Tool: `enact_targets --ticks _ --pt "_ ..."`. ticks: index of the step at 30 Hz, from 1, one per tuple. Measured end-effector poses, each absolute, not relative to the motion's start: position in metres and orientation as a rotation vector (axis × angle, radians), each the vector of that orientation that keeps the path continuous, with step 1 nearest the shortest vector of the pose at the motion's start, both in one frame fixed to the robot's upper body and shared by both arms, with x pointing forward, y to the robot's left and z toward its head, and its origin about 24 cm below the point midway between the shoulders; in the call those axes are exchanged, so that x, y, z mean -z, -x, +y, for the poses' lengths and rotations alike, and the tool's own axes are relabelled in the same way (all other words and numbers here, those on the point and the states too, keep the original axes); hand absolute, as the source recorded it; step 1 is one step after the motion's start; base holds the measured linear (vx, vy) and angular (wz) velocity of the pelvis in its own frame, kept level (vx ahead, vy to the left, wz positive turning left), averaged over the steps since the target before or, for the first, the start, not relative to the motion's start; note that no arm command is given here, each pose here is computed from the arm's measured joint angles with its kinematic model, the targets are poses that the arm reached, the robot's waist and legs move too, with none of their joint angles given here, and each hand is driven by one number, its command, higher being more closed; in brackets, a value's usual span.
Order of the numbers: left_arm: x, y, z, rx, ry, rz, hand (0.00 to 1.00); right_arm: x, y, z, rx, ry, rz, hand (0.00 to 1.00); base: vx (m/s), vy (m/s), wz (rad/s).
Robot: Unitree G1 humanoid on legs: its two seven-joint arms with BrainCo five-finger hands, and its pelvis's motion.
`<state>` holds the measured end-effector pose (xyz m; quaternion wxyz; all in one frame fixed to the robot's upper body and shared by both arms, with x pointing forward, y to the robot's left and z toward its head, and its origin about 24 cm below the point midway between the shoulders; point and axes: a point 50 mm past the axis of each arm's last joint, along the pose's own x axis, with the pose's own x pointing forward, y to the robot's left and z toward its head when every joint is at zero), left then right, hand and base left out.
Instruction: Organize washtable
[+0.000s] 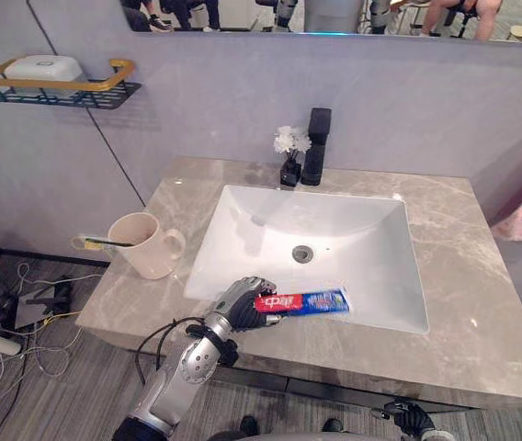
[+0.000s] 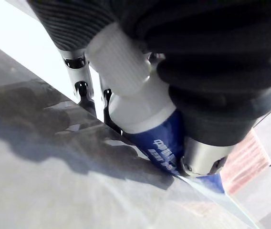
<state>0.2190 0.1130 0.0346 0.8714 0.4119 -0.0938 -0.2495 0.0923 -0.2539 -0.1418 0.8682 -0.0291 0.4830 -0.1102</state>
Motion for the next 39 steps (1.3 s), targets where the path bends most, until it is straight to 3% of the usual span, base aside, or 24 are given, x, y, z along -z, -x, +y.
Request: enact_targets --ticks 7,14,21,27,30,35,39 --pt "-0.033 -0.218 0.122 0.443 -0.837 -0.170 1.00 0.138 -0.098 -0.255 0.358 -0.055 0.946 0.00 0.00 0.029 -0.22" --pt "-0.036 -0.221 0.114 0.391 -0.706 -0.171 1.00 0.130 -0.096 -0.279 0.547 -0.111 0.879 0.00 0.00 0.019 -0.17" --pt "-0.063 -0.240 0.091 0.394 -0.632 -0.293 1.00 0.103 -0.085 -0.337 0.824 -0.103 0.761 0.00 0.03 0.008 -0.05" --pt "-0.087 -0.253 0.075 0.404 -0.576 -0.391 1.00 0.068 -0.093 -0.370 0.890 -0.004 0.634 0.00 0.00 0.016 -0.05" --pt "-0.088 -0.254 0.074 0.408 -0.573 -0.396 1.00 0.045 -0.099 -0.383 0.898 0.074 0.561 0.00 0.00 0.031 -0.11" --pt "-0.089 -0.255 0.075 0.408 -0.576 -0.392 1.00 -0.049 -0.119 -0.417 0.929 0.314 0.236 0.00 -0.03 0.031 -0.08" --pt "-0.091 -0.259 0.085 0.361 -0.580 -0.381 1.00 -0.102 -0.137 -0.423 0.898 0.431 0.046 0.00 -0.02 0.021 -0.04"
